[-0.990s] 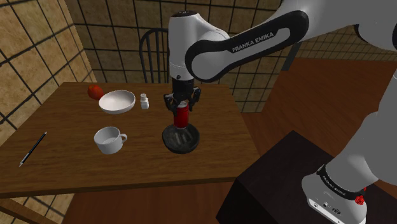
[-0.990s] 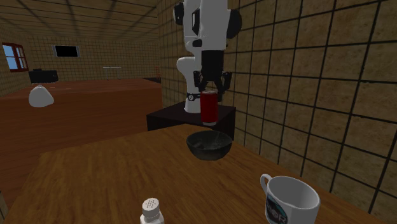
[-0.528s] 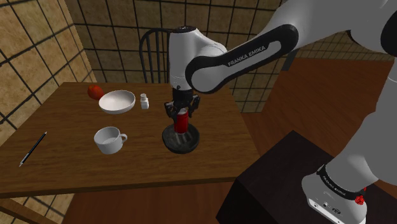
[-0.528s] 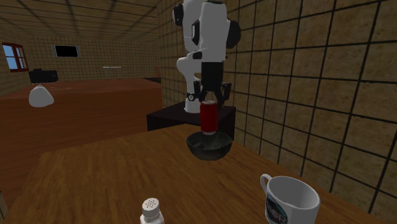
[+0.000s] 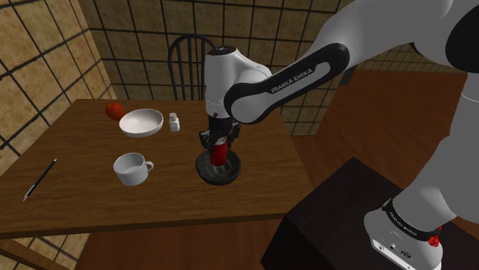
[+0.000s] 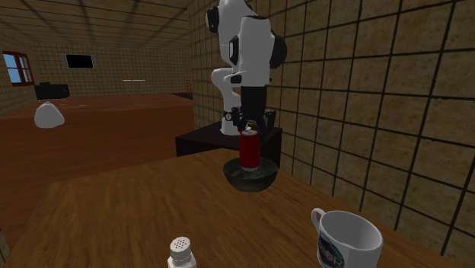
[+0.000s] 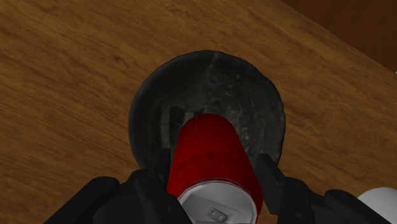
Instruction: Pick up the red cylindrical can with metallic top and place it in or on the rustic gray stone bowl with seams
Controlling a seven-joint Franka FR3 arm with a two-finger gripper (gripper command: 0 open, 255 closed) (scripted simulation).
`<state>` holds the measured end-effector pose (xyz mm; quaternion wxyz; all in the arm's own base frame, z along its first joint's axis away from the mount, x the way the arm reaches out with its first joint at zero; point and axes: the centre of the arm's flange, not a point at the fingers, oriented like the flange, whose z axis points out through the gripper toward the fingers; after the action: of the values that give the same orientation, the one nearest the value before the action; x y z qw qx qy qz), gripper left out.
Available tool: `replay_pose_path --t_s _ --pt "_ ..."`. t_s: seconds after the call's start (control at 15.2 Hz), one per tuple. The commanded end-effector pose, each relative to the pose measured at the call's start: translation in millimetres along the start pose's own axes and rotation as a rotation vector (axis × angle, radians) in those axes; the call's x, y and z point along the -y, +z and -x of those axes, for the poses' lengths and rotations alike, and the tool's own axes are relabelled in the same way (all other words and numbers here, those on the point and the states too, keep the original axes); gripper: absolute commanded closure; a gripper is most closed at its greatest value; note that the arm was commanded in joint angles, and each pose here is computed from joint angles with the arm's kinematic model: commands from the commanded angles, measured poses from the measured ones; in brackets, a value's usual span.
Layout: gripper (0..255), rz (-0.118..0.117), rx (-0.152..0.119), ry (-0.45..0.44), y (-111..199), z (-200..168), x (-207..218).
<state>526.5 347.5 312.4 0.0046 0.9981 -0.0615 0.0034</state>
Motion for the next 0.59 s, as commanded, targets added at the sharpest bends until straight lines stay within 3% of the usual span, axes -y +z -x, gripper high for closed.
replay_pose_path --t_s 0.0,0.26,0.33,0.53 --pt "255 -0.001 -0.001 0.0 0.2 -0.3 0.0" --pt "255 -0.001 -0.001 0.0 0.2 -0.3 0.0" --pt "0 -0.001 -0.001 0.0 0.2 -0.3 -0.1" --pt "0 -0.001 -0.001 0.0 0.3 -0.3 -0.1"
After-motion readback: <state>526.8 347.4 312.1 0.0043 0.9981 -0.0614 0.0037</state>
